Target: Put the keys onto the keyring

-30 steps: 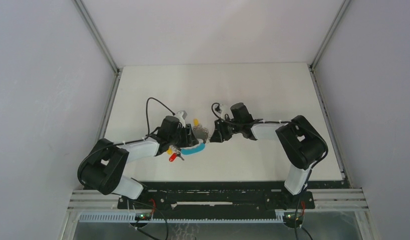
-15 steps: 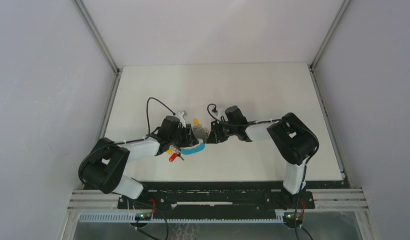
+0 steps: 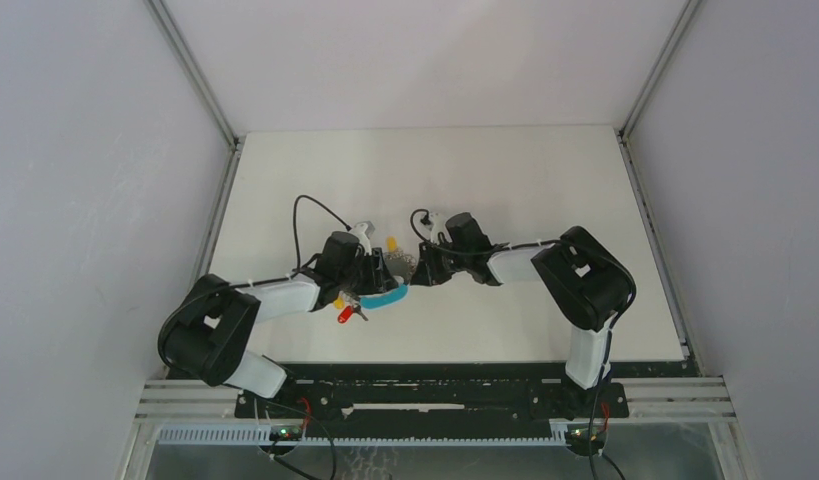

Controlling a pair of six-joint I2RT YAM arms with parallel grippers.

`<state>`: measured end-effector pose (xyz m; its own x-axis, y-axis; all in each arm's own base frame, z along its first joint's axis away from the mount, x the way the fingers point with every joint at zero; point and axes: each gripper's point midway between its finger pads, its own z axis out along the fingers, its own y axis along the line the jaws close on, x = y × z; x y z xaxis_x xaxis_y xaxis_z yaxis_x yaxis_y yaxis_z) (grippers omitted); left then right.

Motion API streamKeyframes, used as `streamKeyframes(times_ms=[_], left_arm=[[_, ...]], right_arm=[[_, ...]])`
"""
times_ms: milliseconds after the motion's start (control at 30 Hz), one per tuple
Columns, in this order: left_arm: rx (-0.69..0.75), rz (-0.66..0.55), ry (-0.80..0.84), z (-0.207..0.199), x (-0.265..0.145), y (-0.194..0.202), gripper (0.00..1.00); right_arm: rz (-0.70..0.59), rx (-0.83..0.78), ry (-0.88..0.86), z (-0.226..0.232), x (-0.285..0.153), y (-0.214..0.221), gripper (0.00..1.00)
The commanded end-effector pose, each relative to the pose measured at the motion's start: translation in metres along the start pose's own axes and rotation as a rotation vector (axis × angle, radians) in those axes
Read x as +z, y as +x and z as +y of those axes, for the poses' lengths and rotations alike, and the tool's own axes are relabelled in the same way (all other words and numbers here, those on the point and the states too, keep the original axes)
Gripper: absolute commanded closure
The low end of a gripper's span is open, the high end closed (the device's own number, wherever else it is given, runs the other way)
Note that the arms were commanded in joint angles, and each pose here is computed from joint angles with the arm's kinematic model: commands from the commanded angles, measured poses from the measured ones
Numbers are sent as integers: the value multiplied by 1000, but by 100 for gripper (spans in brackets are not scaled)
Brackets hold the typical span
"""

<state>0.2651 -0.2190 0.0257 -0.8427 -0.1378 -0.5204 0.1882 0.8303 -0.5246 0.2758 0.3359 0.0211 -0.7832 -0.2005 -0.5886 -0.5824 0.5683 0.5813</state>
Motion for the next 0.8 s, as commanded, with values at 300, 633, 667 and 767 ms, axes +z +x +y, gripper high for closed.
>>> streamKeyframes(times_ms=[300,633,667,767], left_arm=[[-19,-14,68,-18,7,-8,54],[-24,-17,66,-16,8,-6,55],[-24,-18,65,-15,8,-6,55],[-26,-19,63,-15,8,-6,55]], right_arm=[[-76,-113,34,8,12,-31,80],[-68,9,137,-9,7,-29,74],[-66,2,147,-9,7,-29,74],[-48,-46,153,-6,9,-27,71]])
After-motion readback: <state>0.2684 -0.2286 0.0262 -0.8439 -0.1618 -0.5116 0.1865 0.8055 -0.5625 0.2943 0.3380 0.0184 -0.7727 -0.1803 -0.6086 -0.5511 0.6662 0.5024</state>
